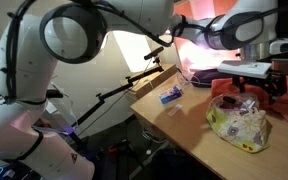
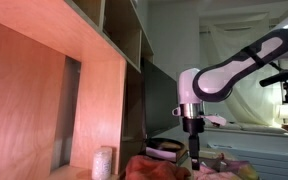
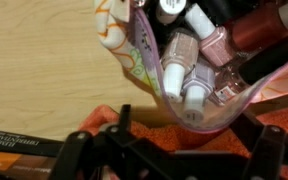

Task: Take the blue and the orange nail polish bottles out of the little bag

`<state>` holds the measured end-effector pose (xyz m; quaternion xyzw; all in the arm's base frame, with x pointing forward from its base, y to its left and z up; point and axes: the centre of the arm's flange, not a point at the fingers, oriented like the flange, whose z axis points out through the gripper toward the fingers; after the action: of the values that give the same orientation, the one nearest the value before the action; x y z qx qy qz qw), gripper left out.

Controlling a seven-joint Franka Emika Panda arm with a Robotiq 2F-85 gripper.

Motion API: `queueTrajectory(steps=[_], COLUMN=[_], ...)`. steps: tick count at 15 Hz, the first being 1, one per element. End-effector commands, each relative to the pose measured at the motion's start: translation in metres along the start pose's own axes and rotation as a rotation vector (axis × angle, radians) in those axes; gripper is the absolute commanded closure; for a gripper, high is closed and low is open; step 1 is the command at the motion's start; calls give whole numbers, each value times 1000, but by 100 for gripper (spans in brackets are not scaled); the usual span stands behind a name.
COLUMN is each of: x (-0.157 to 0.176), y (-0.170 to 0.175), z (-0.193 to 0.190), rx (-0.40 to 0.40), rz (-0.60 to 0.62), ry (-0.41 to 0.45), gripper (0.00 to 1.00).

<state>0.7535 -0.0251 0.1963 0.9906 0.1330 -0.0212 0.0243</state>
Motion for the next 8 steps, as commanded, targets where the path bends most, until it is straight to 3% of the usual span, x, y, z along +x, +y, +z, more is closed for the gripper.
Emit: queueTrajectory(steps=[1, 4, 8], x=[-76, -90, -108], y=[-19, -22, -30], z=[-11, -11, -12], rx=[-26, -59, -134], rz=[-43, -101, -215], ry=[38, 114, 286], gripper=[0, 0, 0])
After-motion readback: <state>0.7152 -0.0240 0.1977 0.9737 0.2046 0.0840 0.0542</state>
